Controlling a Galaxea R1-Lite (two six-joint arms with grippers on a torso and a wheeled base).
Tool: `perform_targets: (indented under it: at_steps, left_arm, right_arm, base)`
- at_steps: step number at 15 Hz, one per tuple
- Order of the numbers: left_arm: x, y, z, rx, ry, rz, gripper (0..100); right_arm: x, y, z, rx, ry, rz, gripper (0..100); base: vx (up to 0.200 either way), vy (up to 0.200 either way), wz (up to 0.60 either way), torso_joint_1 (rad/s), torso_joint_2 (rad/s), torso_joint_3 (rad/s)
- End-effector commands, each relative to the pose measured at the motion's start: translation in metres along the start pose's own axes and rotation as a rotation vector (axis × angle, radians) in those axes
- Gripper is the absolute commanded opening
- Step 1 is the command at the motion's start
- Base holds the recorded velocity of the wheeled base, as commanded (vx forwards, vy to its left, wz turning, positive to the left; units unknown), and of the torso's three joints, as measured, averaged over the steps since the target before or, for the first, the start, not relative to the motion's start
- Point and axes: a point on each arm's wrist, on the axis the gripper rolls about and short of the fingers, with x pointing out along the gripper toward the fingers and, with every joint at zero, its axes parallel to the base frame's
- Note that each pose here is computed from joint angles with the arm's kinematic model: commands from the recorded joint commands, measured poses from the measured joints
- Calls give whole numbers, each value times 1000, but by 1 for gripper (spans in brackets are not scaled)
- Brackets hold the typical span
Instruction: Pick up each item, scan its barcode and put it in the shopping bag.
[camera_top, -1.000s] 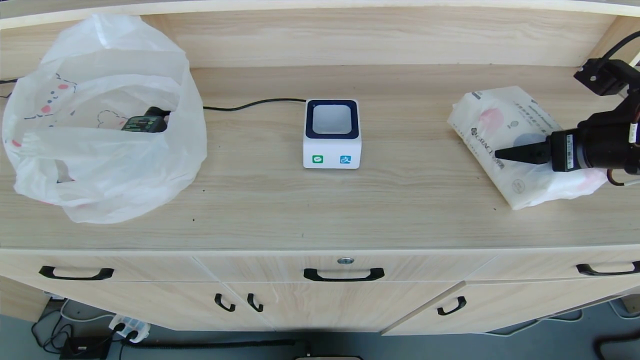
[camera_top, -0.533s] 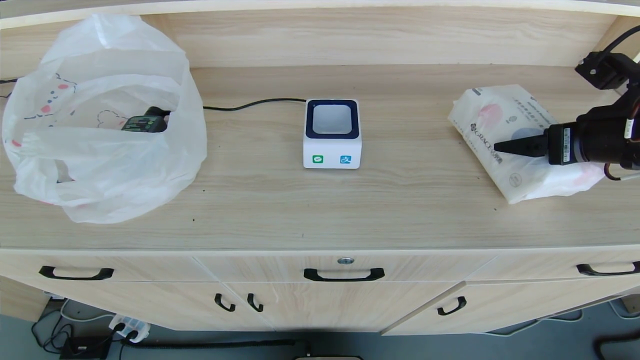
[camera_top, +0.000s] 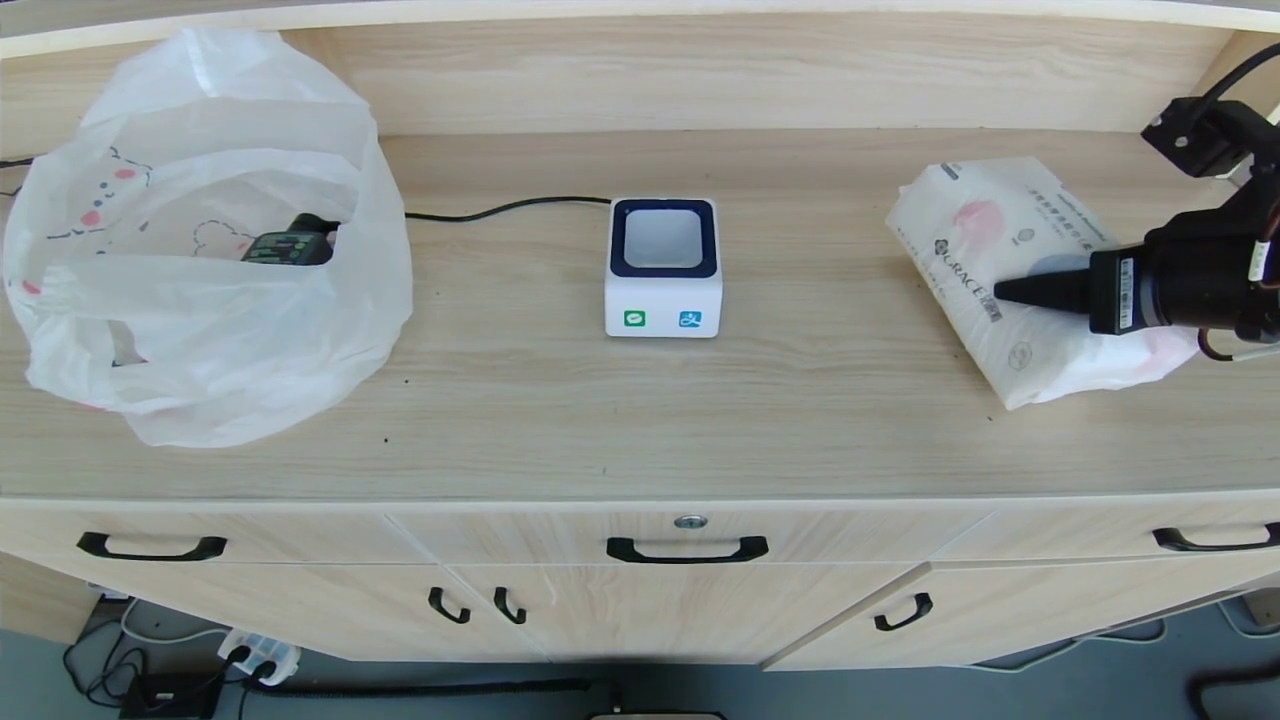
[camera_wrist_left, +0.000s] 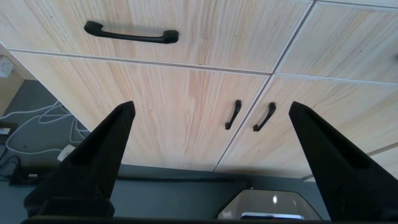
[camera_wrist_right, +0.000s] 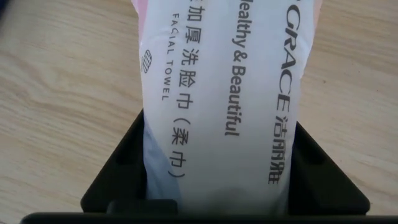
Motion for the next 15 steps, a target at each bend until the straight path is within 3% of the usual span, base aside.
perform_targets:
  at_steps: [1,6,10,13,15]
  left_arm:
    - [0,0,0,-1,-1,1,100]
    - [0,0,0,-1,-1,-1,100]
    - [0,0,0,-1,-1,1,100]
    - [0,0,0,-1,-1,1,100]
    - [0,0,0,1,-1,1,100]
  right_arm:
    - [-4,1,4,-4,-27,-2,0]
    - [-29,2,34,0,-183,-16,0]
    - [-75,31,43,14,-289,78,0]
    - [-113,61,3,-15,-316,208,0]
    - [-120,66,-33,-27,-338,228,0]
  base:
    - [0,0,0,0,0,0]
    - [0,0,0,0,0,0]
    - [0,0,0,0,0,0]
    - [0,0,0,0,0,0]
    - [0,0,0,0,0,0]
